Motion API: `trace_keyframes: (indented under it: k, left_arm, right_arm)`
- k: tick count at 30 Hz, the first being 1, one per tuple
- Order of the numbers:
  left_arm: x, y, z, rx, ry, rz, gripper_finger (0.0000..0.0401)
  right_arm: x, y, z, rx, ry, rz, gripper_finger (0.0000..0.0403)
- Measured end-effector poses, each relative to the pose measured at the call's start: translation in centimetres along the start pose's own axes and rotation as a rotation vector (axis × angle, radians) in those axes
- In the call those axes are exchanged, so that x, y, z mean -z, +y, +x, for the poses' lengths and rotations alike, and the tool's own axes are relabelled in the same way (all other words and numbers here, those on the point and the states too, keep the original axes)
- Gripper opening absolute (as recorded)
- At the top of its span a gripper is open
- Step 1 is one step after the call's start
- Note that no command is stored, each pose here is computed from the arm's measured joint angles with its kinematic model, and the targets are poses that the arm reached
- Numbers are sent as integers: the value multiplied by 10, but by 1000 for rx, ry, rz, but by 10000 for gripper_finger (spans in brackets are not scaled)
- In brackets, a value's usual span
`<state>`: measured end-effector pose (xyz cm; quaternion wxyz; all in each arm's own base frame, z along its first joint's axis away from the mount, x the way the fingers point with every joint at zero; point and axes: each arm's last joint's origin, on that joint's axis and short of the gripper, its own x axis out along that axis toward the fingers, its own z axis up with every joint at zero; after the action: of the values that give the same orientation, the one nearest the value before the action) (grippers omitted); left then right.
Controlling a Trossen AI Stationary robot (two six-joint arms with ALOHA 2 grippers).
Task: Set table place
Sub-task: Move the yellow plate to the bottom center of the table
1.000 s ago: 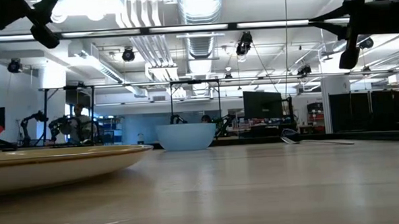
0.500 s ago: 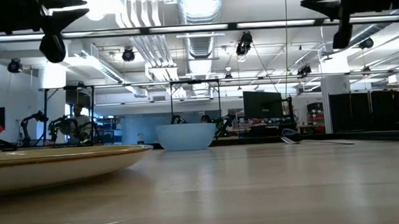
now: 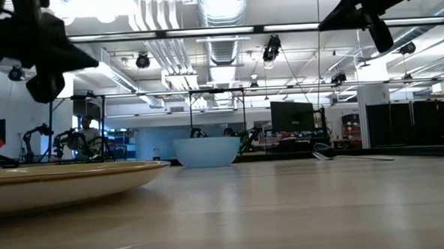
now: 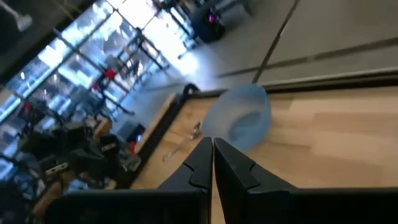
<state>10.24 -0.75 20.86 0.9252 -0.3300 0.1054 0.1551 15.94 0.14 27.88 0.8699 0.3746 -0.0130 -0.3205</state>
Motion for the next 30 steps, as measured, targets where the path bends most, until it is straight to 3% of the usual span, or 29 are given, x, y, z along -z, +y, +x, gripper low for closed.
trace_keyframes:
  k: [5,12,20,25,30]
  left_arm:
    - [9,-1,6,44,170,28,1]
    - [12,-2,10,-91,341,101,0]
    - [0,-16,13,-310,623,285,0]
    - [10,-15,17,-392,893,289,0]
    - [20,-13,27,-434,990,292,0]
  right_arm:
    - [12,9,15,22,82,-46,9]
    - [35,14,36,71,198,-61,9]
    - [52,27,59,102,282,-110,9]
    - [60,35,70,113,321,-129,9]
    - [65,41,78,116,347,-137,9]
